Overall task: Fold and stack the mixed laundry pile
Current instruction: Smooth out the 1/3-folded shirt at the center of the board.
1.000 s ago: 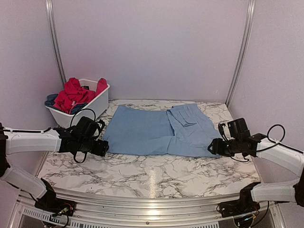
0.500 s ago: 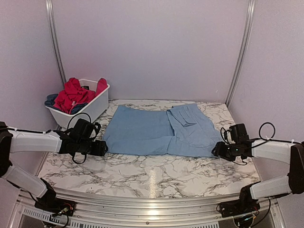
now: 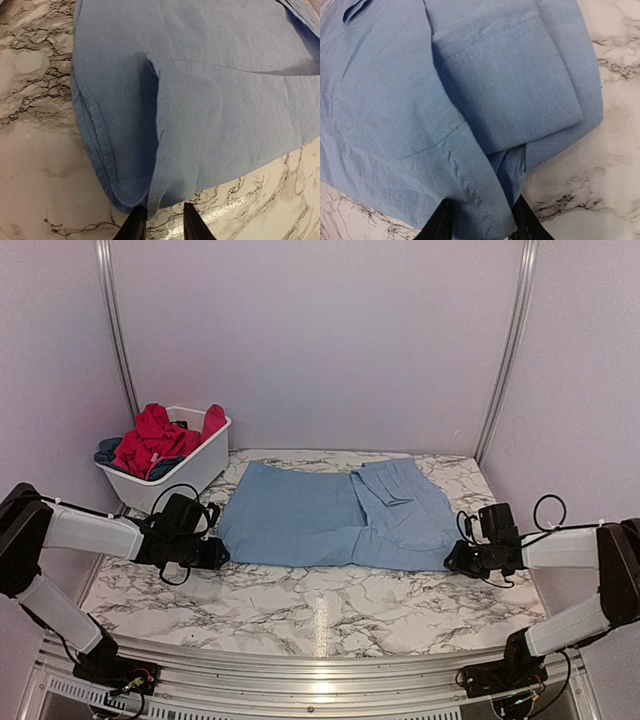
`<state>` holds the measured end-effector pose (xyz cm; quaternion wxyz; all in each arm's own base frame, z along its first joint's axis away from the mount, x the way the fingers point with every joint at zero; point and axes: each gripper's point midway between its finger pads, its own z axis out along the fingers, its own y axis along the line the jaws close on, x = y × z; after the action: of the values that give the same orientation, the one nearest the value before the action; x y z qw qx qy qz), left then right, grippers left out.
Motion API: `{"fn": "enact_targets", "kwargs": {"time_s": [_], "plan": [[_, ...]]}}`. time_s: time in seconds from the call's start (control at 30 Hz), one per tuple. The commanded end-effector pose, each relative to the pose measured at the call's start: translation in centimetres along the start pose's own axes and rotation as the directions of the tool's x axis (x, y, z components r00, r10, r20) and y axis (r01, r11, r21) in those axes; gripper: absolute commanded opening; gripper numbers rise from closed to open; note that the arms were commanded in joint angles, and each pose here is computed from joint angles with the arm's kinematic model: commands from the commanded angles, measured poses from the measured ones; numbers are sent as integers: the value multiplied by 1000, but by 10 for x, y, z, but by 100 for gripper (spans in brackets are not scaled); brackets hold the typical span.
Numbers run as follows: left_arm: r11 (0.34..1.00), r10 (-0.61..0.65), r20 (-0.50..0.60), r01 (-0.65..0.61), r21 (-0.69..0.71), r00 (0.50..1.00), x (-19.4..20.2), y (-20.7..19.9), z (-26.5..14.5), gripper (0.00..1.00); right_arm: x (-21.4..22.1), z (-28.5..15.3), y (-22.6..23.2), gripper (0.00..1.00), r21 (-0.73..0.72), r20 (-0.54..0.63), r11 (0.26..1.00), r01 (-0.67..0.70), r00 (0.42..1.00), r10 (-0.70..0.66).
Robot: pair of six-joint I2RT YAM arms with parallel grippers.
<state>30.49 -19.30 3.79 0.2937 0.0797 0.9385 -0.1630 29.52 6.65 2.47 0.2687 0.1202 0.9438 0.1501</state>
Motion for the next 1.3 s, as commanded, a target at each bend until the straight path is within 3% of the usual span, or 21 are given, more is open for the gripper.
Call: {"fn": "enact_targets", "kwargs": {"time_s": [0.0, 0.07, 0.47, 0.67, 0.83, 0.87, 0.9, 0.93, 0.97, 1.03, 1.1, 1.2, 1.27], "plan": [[999, -10, 0, 10, 46, 1000, -2, -7, 9, 16, -6, 2, -1, 18, -7, 19, 1000, 13, 1000, -13], [999, -16, -7, 16, 37, 1000, 0, -2, 8, 0, -6, -1, -3, 0, 1, 24, 1000, 8, 1000, -8], [982, -44, 16, 47, -186, 999, -5, 45, -34, 0, -16, -41, -30, 0, 156, 117, 986, -63, 992, 44], [979, -65, 7, 65, -195, 998, -1, 55, -33, 0, -14, -37, -37, 0, 193, 99, 979, -71, 994, 52], [984, -97, -64, 86, -155, 993, 21, 50, -30, 0, -6, -45, -31, 0, 156, 87, 981, -114, 991, 102], [985, -95, -79, 83, -150, 992, 26, 48, -29, 0, -3, -47, -31, 2, 148, 89, 980, -131, 989, 119], [985, -91, -90, 77, -152, 992, 28, 47, -29, 7, -2, -51, -29, 17, 137, 95, 981, -140, 987, 128], [986, -72, -93, 57, -156, 993, 29, 43, -29, 26, -4, -55, -27, 33, 128, 112, 981, -146, 985, 132], [984, -55, -83, 40, -173, 995, 26, 41, -30, 38, -9, -60, -28, 46, 129, 140, 980, -153, 981, 134], [981, -14, -28, 8, -192, 1000, 2, 32, -39, 47, -25, -73, -25, 63, 137, 199, 979, -151, 972, 122], [982, 9, 32, -2, -188, 999, -26, 21, -50, 52, -43, -84, -21, 65, 150, 238, 981, -127, 967, 89], [989, 46, 73, -35, -141, 996, -58, -1, -53, 55, -69, -82, 1, 61, 79, 272, 996, -45, 962, 22], [989, 76, 40, -70, -128, 996, -63, -10, -37, 54, -70, -61, 13, 56, 31, 212, 1000, 1, 977, -7]]}}
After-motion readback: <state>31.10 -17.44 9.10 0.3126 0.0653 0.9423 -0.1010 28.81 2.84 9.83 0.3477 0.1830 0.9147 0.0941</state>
